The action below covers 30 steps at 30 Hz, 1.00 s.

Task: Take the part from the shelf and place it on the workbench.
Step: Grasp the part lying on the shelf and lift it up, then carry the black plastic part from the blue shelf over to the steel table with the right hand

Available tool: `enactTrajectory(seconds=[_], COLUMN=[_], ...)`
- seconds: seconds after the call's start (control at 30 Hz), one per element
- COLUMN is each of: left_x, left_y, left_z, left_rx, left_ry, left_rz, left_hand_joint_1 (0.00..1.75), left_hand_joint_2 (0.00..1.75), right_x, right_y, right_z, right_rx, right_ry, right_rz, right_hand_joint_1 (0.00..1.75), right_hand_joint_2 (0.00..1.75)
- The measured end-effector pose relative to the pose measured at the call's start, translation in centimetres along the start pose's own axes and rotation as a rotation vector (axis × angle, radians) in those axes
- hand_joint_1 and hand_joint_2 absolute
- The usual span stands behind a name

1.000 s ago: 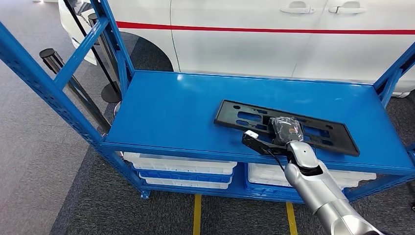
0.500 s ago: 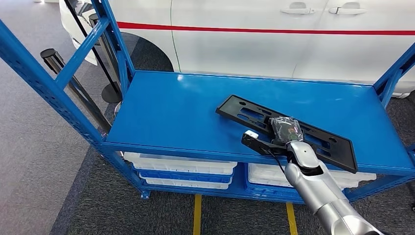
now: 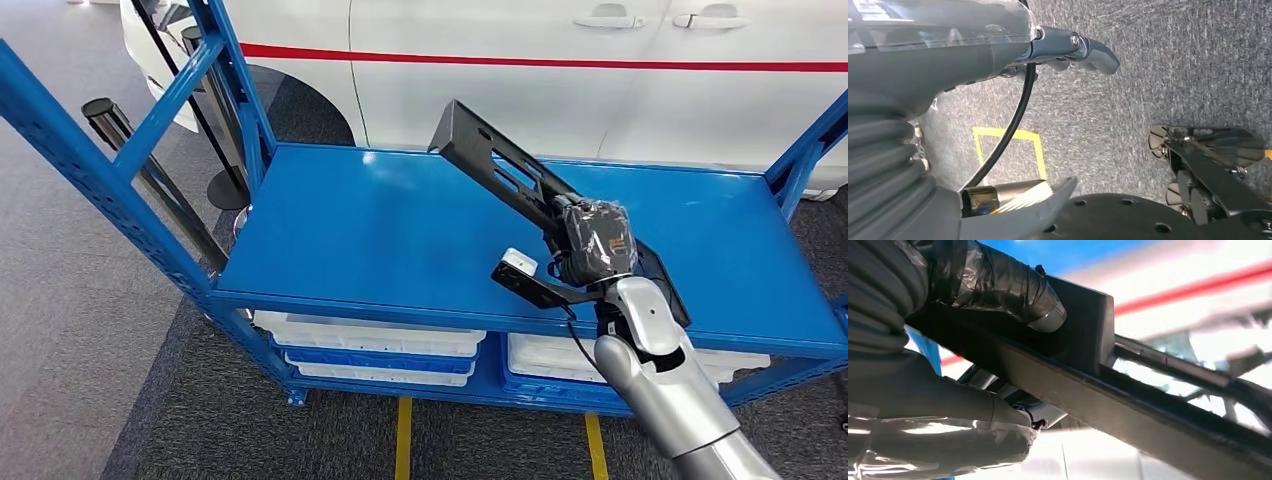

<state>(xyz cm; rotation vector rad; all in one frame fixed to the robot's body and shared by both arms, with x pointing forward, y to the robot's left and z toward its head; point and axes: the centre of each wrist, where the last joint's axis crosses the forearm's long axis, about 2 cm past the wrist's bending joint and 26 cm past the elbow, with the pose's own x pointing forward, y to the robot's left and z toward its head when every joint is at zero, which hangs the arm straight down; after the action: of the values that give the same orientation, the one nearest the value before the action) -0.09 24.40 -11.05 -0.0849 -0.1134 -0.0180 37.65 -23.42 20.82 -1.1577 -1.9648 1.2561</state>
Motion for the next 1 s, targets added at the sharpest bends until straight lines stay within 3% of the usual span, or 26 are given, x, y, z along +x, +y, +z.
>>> enactTrajectory(seconds=[0.17,0.33,1.0], left_x=[0.1,0.1,0.6], left_y=[0.2,0.3,0.7], left_z=[0.1,0.1,0.1], left_rx=[0.007,0.01,0.033], left_ry=[-0.003,-0.003,-0.016], left_rz=[-0.024,-0.038,-0.062], left_hand_joint_1=[0.0,0.0,0.0], left_hand_joint_2=[1.75,1.75,1.75], right_x=[-1.1,-1.8,-2.5], right_y=[-1.9,-1.8,-2.0], right_z=[0.7,1.9,2.8], right_rx=[-0.085,-0.075,-0.091], right_ry=[-0.069,-0.082,-0.09], right_rz=[0.117,0.16,0.202], right_hand_joint_1=[1.75,1.75,1.75], right_hand_joint_2=[1.75,1.75,1.75])
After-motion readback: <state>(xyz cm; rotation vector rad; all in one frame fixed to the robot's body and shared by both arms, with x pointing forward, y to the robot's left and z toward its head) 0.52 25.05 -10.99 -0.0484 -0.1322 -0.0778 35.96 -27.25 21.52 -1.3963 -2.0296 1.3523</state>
